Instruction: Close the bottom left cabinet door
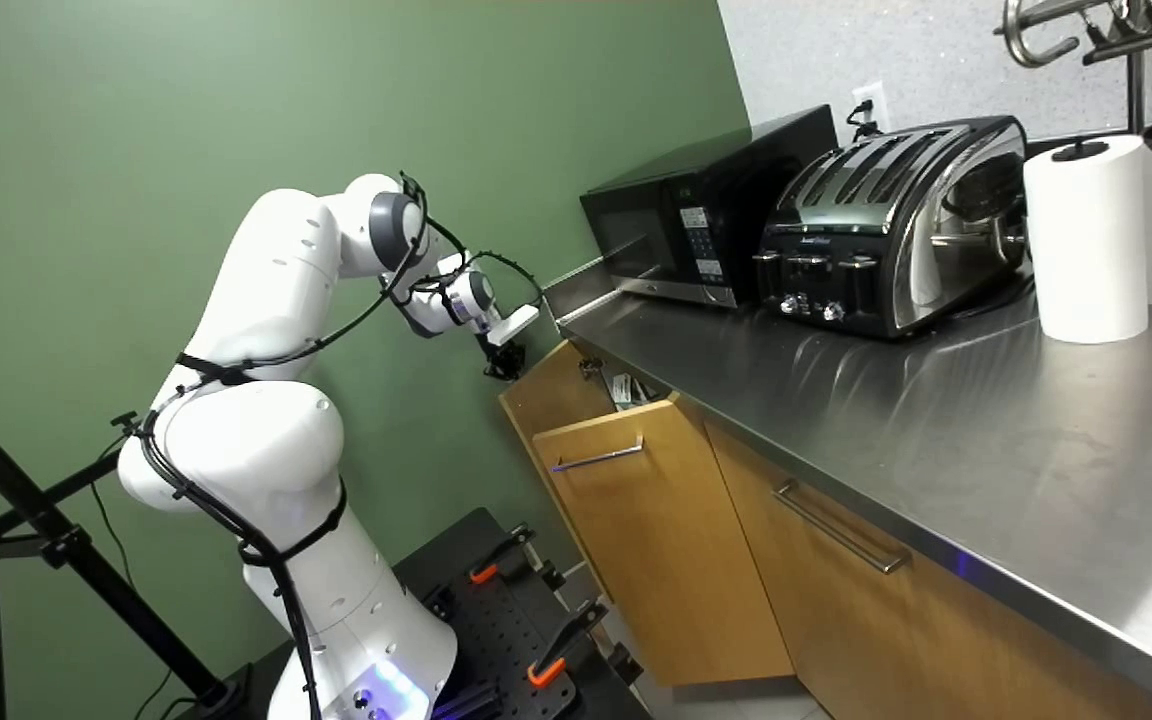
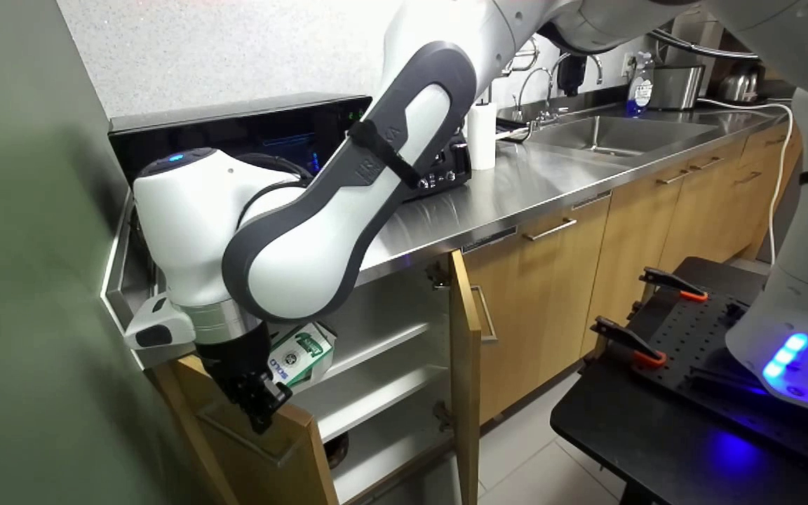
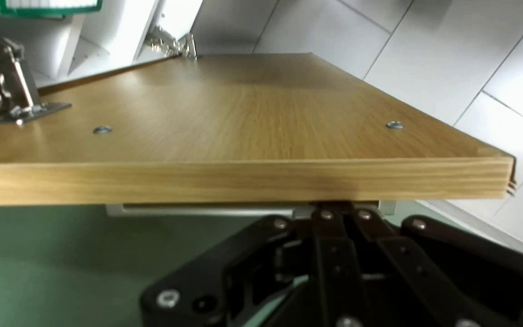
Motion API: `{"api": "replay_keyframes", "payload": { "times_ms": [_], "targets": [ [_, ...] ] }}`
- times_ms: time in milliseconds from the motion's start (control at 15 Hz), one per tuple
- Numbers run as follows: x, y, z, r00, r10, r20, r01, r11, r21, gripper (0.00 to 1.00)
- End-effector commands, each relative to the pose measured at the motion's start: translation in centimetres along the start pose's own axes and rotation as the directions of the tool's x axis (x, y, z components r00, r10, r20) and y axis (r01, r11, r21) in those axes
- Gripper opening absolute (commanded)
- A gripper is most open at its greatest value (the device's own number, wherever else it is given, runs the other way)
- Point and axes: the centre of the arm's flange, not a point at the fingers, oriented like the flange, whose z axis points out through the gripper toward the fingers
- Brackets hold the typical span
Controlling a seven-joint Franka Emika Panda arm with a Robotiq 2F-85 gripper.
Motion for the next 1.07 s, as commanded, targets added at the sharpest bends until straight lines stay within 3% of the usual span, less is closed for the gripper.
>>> {"api": "replay_keyframes", "payload": {
  "times_ms": [0,200,400,733,1000],
  "targets": [
    [-0.4,-0.2,-2.0,0.982,0.012,0.190,-0.013,1.000,0.002,0.00],
    [-1.9,-0.6,-3.0,0.948,-0.003,0.319,0.004,1.000,-0.003,0.00],
    [-4.3,-0.6,-3.0,0.926,-0.017,0.376,0.029,0.999,-0.029,0.00],
    [-9.2,-0.1,-1.9,0.911,-0.015,0.411,0.041,0.998,-0.053,0.00],
    [-13.0,0.3,-1.5,0.918,-0.004,0.396,0.043,0.995,-0.090,0.00]
  ]
}}
